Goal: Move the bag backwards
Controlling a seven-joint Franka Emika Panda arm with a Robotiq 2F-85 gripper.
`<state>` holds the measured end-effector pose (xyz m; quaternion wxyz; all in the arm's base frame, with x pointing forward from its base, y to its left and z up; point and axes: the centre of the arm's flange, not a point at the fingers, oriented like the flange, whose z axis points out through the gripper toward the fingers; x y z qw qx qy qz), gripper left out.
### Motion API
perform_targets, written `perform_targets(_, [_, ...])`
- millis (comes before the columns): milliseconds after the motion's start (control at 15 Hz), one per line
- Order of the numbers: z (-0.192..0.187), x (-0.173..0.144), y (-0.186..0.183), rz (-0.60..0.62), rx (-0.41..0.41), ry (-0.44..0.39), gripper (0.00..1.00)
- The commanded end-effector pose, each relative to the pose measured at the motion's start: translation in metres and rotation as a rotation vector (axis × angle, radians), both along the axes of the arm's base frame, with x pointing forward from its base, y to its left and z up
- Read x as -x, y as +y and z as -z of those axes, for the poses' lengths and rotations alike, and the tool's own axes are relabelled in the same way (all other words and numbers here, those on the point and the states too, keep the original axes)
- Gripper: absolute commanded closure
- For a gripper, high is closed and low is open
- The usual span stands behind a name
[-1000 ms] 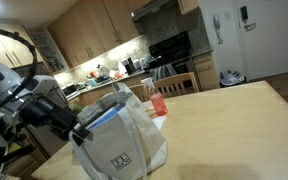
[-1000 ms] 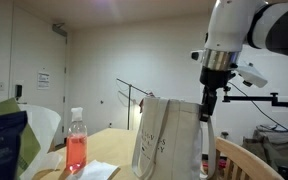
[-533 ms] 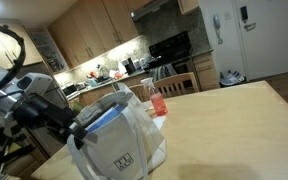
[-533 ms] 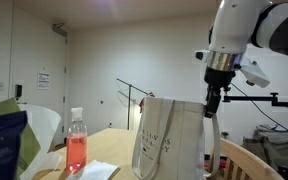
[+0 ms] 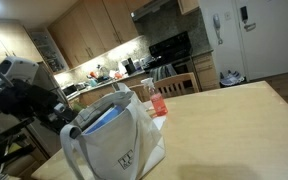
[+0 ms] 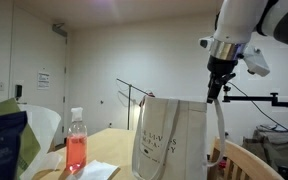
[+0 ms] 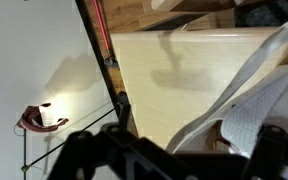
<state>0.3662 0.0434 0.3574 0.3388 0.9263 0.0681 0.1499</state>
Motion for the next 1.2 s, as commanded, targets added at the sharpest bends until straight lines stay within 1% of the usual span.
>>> perform_targets(0, [-0.015, 0.023, -0.007, 0.018, 0.057, -0.049, 0.0])
perform_targets(133, [-0.023, 0.025, -0.009, 0.024, 0.065, -0.065, 0.0])
perform_targets(400, [-0.043, 0.024, -0.018, 0.052, 0.085, -0.136, 0.0])
perform_targets(600, [-0.059, 0.023, -0.023, 0.07, 0.109, -0.219, 0.0])
perform_targets(867, [-0.077, 0.024, -0.026, 0.115, 0.121, -0.327, 0.0])
perform_targets(1133, [-0.097, 0.029, -0.03, 0.151, 0.149, -0.398, 0.0])
